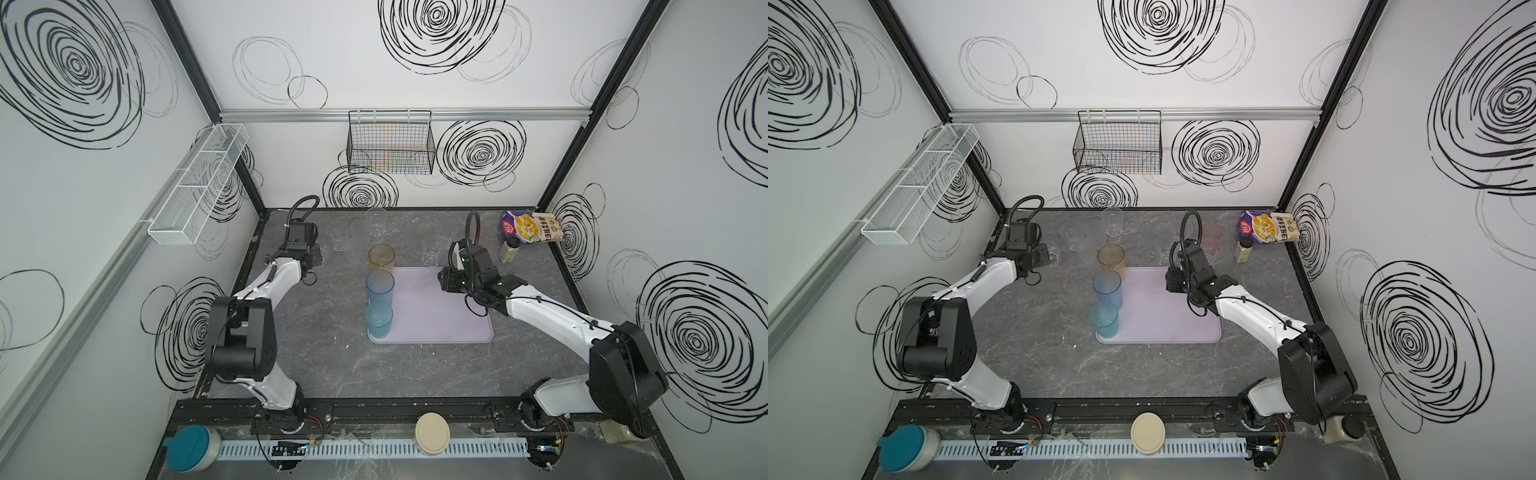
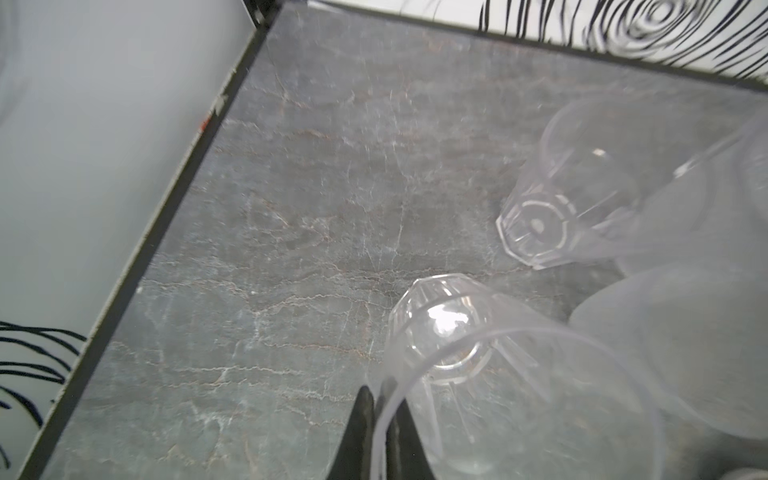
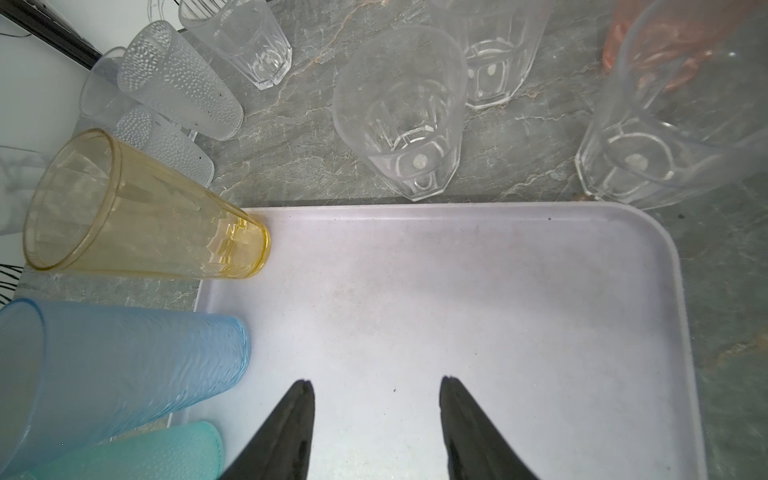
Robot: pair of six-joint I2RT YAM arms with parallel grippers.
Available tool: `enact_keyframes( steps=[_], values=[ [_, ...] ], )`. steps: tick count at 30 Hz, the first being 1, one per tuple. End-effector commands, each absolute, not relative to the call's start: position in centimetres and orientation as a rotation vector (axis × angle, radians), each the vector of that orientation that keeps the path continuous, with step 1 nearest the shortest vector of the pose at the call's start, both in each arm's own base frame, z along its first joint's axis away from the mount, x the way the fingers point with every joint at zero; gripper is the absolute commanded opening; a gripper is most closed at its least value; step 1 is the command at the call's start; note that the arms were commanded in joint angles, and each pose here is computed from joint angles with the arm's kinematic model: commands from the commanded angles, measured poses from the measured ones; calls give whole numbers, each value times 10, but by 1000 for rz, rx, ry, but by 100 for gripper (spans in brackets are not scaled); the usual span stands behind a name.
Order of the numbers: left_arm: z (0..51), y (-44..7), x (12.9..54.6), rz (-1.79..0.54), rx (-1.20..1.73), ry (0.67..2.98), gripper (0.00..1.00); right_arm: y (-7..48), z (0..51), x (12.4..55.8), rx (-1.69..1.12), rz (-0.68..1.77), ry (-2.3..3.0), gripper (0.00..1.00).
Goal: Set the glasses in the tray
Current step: 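Grasp a clear plastic glass with the left gripper and lift it, then carry the clear glass over the tray and lower it beside the yellow glass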
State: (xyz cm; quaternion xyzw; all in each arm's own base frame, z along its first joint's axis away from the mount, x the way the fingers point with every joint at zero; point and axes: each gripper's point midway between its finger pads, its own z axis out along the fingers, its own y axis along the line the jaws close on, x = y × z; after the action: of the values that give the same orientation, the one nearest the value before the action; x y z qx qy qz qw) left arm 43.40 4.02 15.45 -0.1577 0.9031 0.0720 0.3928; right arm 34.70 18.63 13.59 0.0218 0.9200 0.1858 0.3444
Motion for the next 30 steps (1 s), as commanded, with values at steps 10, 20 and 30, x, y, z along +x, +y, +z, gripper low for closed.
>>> enact_keyframes(
  steps=[10,20,30],
  values=[
    [355,-120,412,-92,-49,1913,0,158,152,351,170,389,2332,54],
    [260,-298,403,-236,438,2120,0,113,164,346,284,377,2251,54],
    [172,-315,410,-145,567,2279,0,117,149,336,257,441,2237,54]
  ],
)
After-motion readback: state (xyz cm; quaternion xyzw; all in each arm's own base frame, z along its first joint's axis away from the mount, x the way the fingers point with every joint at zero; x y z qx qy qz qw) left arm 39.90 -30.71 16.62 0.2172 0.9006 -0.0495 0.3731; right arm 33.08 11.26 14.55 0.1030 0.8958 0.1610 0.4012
